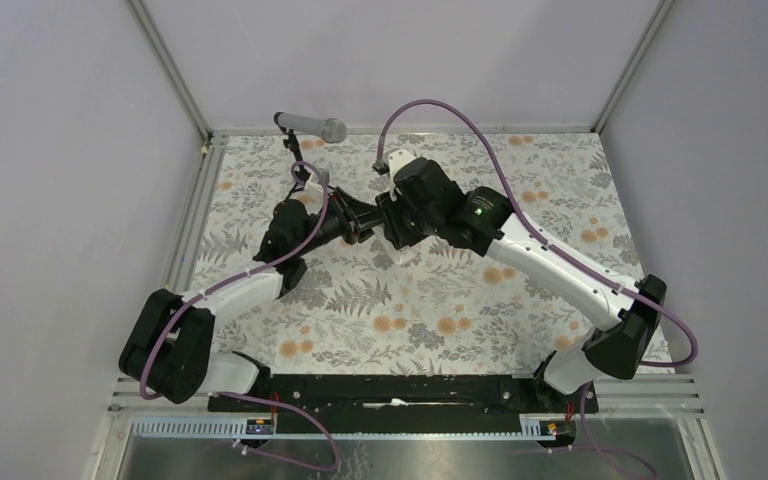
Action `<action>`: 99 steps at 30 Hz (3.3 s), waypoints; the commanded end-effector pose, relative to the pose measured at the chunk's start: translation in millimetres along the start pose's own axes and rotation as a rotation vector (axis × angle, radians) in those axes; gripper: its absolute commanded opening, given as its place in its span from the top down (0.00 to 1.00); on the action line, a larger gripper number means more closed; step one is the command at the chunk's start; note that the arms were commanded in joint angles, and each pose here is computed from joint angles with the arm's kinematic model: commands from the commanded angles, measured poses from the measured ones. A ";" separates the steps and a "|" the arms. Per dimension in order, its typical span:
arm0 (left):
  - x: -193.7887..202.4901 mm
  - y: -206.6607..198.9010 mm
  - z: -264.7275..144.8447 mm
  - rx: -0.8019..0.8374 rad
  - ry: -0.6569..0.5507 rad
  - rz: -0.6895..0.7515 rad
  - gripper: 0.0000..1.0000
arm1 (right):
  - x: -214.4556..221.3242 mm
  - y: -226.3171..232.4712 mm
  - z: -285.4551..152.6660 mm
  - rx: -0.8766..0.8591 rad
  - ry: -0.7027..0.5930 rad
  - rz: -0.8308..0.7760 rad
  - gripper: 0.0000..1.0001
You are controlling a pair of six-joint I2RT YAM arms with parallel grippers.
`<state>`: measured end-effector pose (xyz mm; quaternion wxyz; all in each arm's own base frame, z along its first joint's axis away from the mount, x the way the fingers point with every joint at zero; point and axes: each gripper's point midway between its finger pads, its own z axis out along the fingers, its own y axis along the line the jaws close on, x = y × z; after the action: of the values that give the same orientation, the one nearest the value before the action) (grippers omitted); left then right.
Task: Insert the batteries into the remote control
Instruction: Load the battery cover into the remote control.
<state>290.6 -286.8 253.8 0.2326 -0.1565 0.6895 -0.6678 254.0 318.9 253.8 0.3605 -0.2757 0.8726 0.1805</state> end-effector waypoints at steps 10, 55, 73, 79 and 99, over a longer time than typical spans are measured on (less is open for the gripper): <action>-3.6 -33.0 0.5 0.118 -0.029 0.042 1.00 | -8.0 7.9 -2.8 -0.001 -0.026 0.090 0.59; -23.3 -55.3 -12.2 0.218 -0.143 -0.079 1.00 | -4.9 -12.2 -64.4 -0.083 -0.180 0.529 0.55; -19.4 -63.5 -15.0 0.222 -0.135 -0.060 1.00 | -8.9 -5.3 -47.9 -0.104 -0.155 0.516 0.60; -15.0 -62.9 -13.2 0.216 -0.123 -0.044 1.00 | -10.5 -2.6 -44.1 -0.114 -0.146 0.517 0.60; -14.5 -69.3 -10.2 0.219 -0.108 -0.002 1.00 | -11.8 -3.3 -50.4 -0.114 -0.151 0.506 0.53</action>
<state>301.3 -273.6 272.7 0.2555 -0.2202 0.6398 -0.6906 232.5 285.2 266.5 0.3251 -0.0453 0.8972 0.2955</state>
